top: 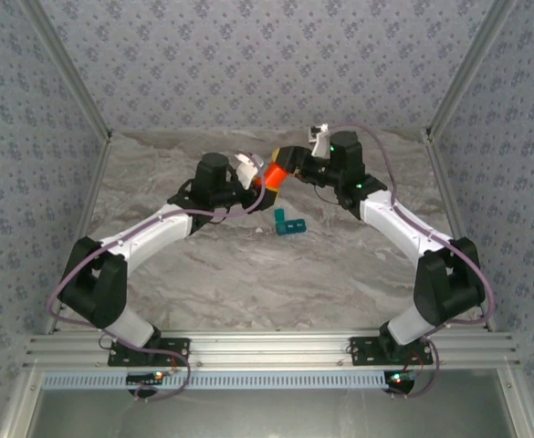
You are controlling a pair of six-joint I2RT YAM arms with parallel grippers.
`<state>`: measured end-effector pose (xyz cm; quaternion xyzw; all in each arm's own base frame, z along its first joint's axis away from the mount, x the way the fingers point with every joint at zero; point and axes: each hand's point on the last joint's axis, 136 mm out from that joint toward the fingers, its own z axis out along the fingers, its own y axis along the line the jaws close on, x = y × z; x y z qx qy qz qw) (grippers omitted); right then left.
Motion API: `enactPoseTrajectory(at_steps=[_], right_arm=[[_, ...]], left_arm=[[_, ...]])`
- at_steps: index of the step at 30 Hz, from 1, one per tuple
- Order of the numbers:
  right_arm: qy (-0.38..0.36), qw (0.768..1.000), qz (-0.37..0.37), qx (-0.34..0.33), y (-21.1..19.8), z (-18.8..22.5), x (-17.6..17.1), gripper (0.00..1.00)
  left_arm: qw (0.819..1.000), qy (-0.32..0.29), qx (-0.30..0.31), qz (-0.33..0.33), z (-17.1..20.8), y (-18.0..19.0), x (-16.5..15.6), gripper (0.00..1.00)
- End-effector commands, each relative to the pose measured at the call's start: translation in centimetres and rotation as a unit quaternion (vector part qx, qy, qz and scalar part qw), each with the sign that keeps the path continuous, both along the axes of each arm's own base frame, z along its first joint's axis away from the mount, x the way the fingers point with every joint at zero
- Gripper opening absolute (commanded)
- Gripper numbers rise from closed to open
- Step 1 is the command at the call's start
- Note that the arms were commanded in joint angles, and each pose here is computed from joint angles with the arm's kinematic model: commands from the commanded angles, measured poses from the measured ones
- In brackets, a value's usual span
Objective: Sort the pills into containers
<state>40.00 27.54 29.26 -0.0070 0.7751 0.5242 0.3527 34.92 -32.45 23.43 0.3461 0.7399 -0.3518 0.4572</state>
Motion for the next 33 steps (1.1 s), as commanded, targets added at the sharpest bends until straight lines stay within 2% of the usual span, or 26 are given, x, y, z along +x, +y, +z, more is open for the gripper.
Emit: enactPoseTrajectory(at_steps=[1,4,8,13,16,22,33], right_arm=[[-0.091,0.995,0.024,0.036,-0.6,3.9,0.0,0.51],[-0.080,0.995,0.004,0.057,-1.7,5.1,0.1,0.70],[-0.033,0.996,-0.058,0.051,-4.4,5.3,0.5,0.79],[0.054,0.988,-0.142,0.026,-7.4,2.9,0.1,0.80],[0.092,0.983,-0.159,0.021,-7.8,1.9,-0.3,0.79],[0.126,0.982,-0.141,0.002,-6.0,1.8,-0.4,0.77],[0.137,0.985,-0.106,-0.013,-1.8,0.6,-0.3,0.77]], left_arm=[[0.992,-0.021,-0.102,-0.065,6.0,-1.2,-2.5,0.00],[0.996,-0.019,-0.081,-0.044,5.1,-0.8,-2.0,0.00],[0.999,-0.039,-0.029,-0.006,3.5,0.2,-0.8,0.00],[0.996,-0.071,0.029,0.036,2.0,1.6,0.8,0.00],[0.993,-0.087,0.056,0.048,1.4,2.1,1.3,0.00],[0.991,-0.093,0.084,0.042,0.5,1.9,1.8,0.00],[0.991,-0.090,0.092,0.028,0.1,0.9,1.5,0.00]])
